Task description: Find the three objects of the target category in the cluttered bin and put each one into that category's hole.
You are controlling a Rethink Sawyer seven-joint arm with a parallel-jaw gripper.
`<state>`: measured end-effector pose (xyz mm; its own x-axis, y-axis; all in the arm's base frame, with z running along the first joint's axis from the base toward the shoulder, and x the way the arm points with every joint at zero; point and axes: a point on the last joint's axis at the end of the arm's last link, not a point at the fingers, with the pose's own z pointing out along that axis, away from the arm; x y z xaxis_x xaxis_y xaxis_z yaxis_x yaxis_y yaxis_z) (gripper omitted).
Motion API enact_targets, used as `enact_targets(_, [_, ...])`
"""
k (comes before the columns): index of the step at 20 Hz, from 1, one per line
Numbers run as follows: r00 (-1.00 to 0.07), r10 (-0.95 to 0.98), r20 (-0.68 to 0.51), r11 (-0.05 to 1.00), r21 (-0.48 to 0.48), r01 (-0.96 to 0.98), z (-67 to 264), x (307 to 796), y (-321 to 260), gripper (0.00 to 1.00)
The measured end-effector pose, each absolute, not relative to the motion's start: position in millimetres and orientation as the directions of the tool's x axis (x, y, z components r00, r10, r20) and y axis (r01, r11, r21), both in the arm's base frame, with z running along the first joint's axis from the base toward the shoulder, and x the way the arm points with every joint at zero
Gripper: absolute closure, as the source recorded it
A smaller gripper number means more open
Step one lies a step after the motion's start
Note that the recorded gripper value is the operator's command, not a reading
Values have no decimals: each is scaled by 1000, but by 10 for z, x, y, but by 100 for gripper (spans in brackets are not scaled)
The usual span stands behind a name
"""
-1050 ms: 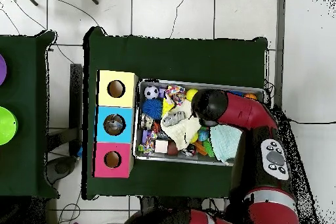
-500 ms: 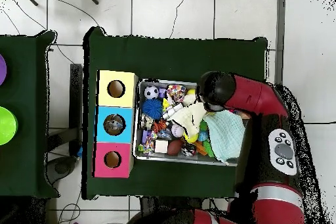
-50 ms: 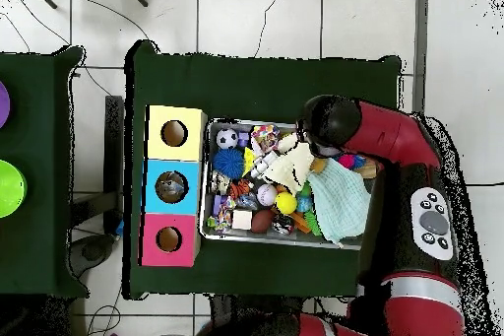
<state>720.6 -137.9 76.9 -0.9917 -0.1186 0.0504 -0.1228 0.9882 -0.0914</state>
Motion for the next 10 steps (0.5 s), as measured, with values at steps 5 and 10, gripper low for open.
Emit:
enact_targets(5, [-988, -133, 77, 984, -110, -141, 747, 7138, -1469, 100])
enact_targets(10, [-978, -161, 135, 975, -132, -179, 717, 7026, -1531, 100])
